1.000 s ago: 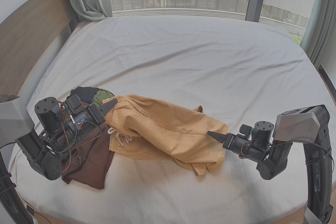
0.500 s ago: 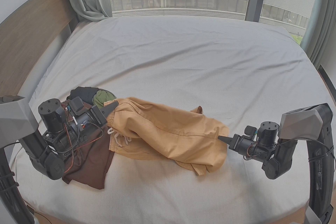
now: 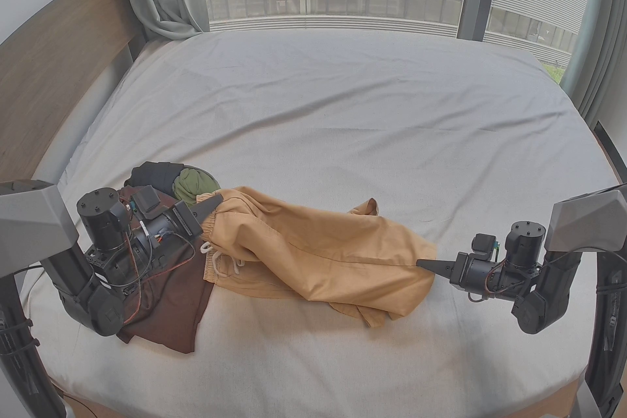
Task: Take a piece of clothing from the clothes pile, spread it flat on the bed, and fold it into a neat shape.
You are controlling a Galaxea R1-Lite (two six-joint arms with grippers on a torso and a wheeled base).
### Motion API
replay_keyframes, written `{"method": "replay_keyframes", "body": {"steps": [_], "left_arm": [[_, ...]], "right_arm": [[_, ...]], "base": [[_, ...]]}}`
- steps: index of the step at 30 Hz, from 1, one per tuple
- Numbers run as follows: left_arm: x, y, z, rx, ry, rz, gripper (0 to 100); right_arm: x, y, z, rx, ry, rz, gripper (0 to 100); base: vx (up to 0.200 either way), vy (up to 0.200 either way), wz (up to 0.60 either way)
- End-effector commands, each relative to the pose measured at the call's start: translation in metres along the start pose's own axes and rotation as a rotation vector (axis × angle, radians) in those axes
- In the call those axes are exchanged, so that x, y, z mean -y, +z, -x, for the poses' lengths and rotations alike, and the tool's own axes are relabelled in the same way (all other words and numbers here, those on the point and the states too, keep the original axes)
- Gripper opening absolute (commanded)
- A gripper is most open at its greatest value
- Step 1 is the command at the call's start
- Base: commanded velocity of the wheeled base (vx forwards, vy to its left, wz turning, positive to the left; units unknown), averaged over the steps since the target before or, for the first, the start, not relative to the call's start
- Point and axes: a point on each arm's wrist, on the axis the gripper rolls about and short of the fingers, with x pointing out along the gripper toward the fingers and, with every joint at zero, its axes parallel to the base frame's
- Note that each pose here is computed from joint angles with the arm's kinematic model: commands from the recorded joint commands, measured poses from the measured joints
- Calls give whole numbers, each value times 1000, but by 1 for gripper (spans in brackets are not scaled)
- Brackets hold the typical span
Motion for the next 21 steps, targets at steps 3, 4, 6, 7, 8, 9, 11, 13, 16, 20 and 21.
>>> {"method": "replay_keyframes", "body": {"steps": [3,4,6,7,8,9,11,13,16,20,21], "left_arm": [[-1,-1,-1,-1,1,1,0],[-1,-1,-1,-1,1,1,0],[0,0,-1,1,-1,0,0],[1,0,-1,1,-3,0,0],[1,1,0,3,-3,1,0],[1,1,0,3,-3,1,0],[1,1,0,4,-4,0,0],[1,1,0,3,-3,1,0],[1,1,0,3,-5,0,0],[1,3,1,6,-6,0,0],[1,3,1,6,-6,0,0]], "right_arm": [[2,1,-5,5,2,7,0],[2,1,-5,5,2,7,0],[2,3,-6,12,5,13,100],[3,4,-7,15,8,17,100],[4,4,-9,16,8,18,100],[5,3,-10,14,5,15,100],[6,1,-15,12,4,19,100],[8,-4,-28,4,8,27,100],[13,-8,-40,5,4,33,100],[14,-10,-49,7,7,41,100],[14,-10,-49,7,7,41,100]], "base": [[0,0,0],[0,0,0],[0,0,0],[0,0,0],[0,0,0],[0,0,0],[0,0,0],[0,0,0],[0,0,0],[0,0,0],[0,0,0]]}}
